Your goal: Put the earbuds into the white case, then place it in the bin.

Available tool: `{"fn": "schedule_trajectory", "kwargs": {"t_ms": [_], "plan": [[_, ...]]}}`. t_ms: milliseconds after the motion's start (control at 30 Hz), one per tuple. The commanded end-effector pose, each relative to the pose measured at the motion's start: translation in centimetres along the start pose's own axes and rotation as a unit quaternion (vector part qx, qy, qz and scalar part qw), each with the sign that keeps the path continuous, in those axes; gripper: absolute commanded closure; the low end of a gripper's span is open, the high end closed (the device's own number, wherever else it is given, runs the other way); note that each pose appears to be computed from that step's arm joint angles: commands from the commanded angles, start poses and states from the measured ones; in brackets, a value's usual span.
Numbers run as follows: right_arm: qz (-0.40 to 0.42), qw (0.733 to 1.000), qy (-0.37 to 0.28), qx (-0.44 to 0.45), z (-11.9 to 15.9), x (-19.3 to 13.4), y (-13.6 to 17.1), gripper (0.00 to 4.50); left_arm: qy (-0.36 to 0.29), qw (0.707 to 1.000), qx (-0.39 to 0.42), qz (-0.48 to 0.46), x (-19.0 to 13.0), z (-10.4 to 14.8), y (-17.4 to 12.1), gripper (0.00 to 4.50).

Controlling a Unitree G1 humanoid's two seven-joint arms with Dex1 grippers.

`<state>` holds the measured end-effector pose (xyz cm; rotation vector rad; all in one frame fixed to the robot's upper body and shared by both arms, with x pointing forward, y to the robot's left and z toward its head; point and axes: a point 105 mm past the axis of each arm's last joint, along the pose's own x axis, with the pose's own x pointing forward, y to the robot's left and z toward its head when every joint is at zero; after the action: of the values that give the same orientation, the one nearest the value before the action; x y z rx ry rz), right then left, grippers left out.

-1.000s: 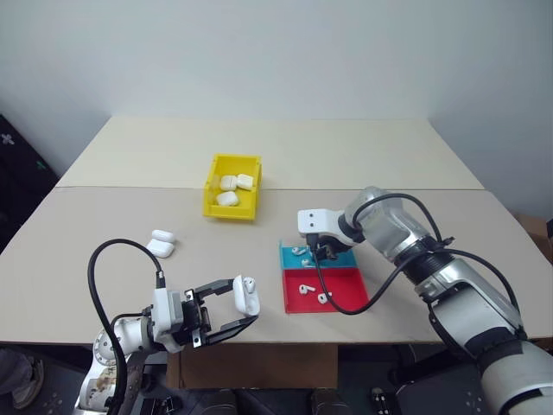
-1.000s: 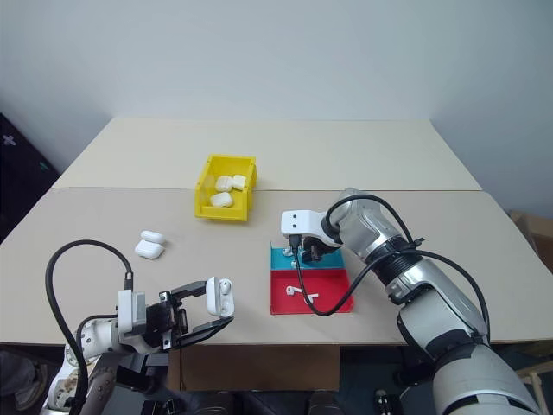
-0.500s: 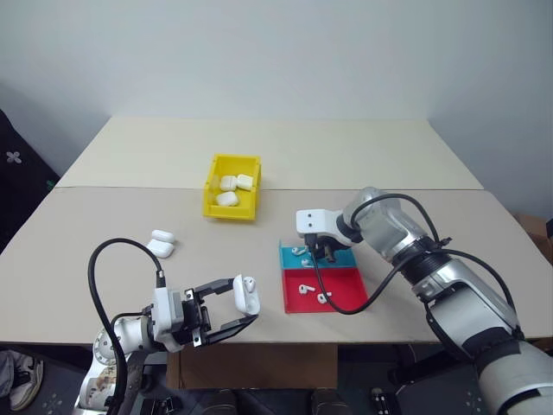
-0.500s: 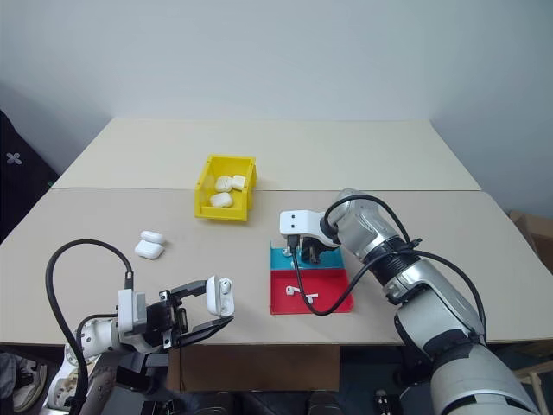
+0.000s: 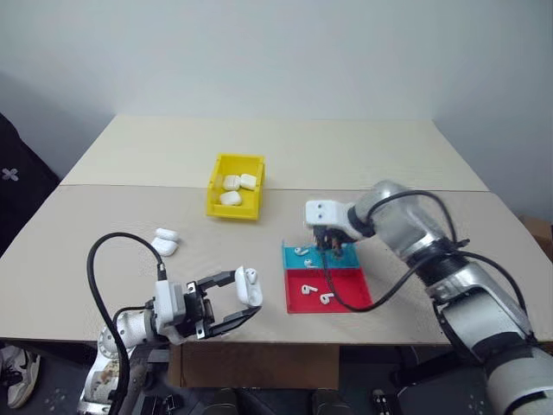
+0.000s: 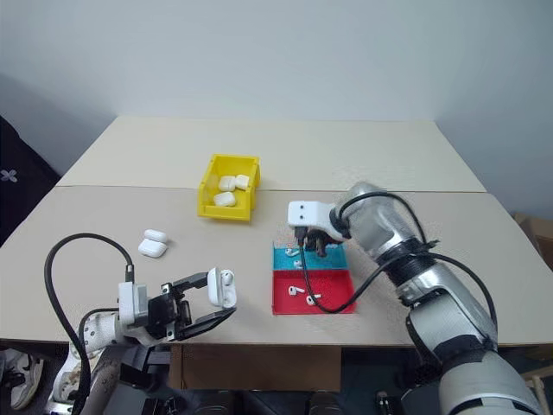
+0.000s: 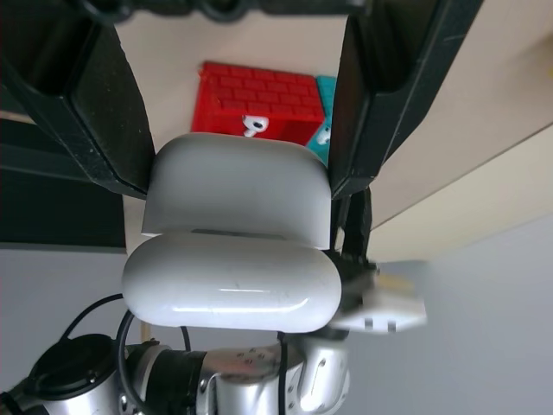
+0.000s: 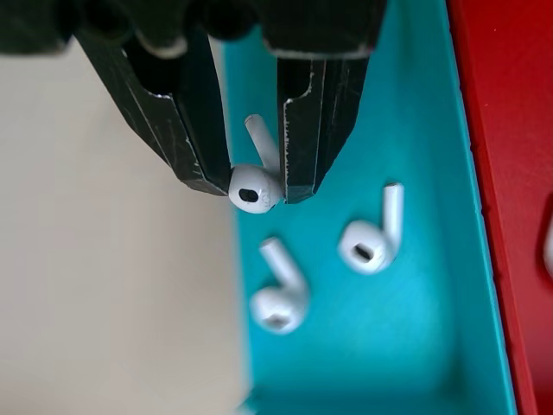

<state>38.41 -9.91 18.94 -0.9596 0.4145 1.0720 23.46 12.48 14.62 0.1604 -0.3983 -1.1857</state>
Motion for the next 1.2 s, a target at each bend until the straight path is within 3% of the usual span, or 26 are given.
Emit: {"fn": "schedule_trajectory", "kwargs": {"t_ms": [33,100,167,233,500,667,800,967,1200], "plan": [[-0.104,0.976,-0.187,0.03,4.5,-7.2,-2.1,3.7,-0.042,0.999,0.014,-0.003,1.1,1.8,0.7,1.74],[-0.15,0.953,-0.263,0.033,5.7,-9.7,-2.1,3.7,-0.051,0.999,0.013,-0.004,1.6,2.1,1.1,1.74],[-0.19,0.893,-0.406,0.034,7.6,-13.7,-0.9,3.7,-0.065,0.998,0.009,-0.011,2.6,2.5,1.6,1.74],[-0.193,0.844,-0.497,0.068,7.9,-16.3,0.8,3.7,-0.078,0.997,0.007,-0.02,3.6,2.8,2.0,1.74],[-0.167,0.763,-0.606,0.149,7.3,-15.8,8.2,3.7,-0.089,0.995,-0.032,-0.042,6.3,3.1,2.8,1.74],[-0.135,0.771,-0.602,0.158,7.6,-13.5,10.7,3.7,-0.1,0.993,-0.04,-0.058,7.4,3.2,2.9,1.74],[-0.107,0.752,-0.623,0.188,7.7,-12.4,11.5,3.7,-0.11,0.991,-0.037,-0.072,7.6,3.4,2.8,1.74],[-0.083,0.754,-0.627,0.176,8.0,-11.5,11.9,3.7,-0.108,0.99,-0.04,-0.076,7.6,3.2,2.8,1.74],[-0.05,0.774,-0.61,0.162,7.6,-9.8,12.2,3.7,-0.115,0.989,-0.034,-0.085,7.2,3.2,2.3,1.74]]}}
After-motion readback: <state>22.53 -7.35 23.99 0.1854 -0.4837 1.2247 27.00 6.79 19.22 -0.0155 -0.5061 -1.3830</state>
